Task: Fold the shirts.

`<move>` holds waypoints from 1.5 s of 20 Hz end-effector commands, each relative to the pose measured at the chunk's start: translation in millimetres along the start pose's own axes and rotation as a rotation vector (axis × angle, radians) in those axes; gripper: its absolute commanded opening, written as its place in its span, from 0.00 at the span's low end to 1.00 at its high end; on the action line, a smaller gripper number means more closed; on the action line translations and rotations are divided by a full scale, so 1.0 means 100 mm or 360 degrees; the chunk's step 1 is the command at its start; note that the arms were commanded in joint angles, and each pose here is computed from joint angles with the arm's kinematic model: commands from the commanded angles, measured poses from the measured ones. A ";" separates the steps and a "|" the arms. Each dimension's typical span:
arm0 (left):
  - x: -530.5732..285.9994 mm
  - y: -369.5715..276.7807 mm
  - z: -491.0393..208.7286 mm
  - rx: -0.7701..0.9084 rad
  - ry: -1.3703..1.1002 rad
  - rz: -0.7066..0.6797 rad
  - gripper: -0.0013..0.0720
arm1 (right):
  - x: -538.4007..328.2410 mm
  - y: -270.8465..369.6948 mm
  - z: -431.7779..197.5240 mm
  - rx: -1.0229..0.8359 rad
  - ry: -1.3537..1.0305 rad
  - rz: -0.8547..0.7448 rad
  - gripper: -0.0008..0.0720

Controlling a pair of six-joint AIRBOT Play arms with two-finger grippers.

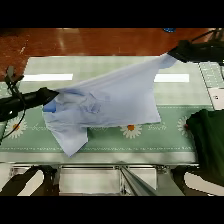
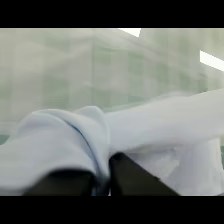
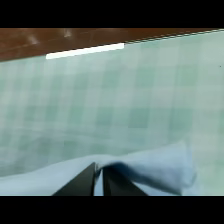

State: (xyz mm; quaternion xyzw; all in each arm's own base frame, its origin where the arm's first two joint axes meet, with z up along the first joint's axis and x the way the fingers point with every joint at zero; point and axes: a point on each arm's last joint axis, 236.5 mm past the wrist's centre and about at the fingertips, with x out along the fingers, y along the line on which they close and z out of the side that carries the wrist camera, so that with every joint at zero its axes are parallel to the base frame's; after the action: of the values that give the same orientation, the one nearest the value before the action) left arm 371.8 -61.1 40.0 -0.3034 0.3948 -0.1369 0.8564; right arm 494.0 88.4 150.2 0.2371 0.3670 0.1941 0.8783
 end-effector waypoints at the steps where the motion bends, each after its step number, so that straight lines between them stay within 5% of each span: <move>1: 0.40 0.16 0.43 -0.0022 -0.0020 0.0038 0.70 | 0.55 -0.15 0.18 0.0259 -0.0012 0.0176 0.57; 4: 0.20 0.19 0.85 0.0085 0.0025 0.0060 0.71 | 0.32 -0.29 0.35 0.0264 -0.0023 0.0183 0.57; 9: -0.82 1.27 0.56 -0.0128 0.0361 0.0561 0.71 | -0.73 -1.24 -0.31 0.0314 0.0418 -0.0110 0.57; 17: -0.74 1.70 -1.32 -0.0970 0.0601 0.0453 0.71 | -0.75 -1.56 -2.15 0.0739 0.0448 -0.0302 0.57; 28: -0.18 1.62 -1.37 -0.0877 0.0618 0.0319 0.71 | -0.68 -1.55 -2.32 0.0795 0.0432 -0.0284 0.57; 29: -0.14 1.61 -1.39 -0.0847 0.0637 0.0319 0.65 | -0.69 -1.55 -2.32 0.0794 0.0433 -0.0284 0.57; 30: -0.11 1.59 -1.40 -0.0827 0.0654 0.0319 0.35 | -0.69 -1.57 -2.34 0.0785 0.0445 -0.0297 0.57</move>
State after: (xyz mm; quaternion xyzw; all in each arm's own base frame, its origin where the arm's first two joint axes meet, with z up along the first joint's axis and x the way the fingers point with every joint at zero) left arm 245.1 11.6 -114.7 -0.4577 0.6146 -0.0048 0.6425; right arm 304.7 -9.5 -41.2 0.3835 0.5372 0.0501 0.7495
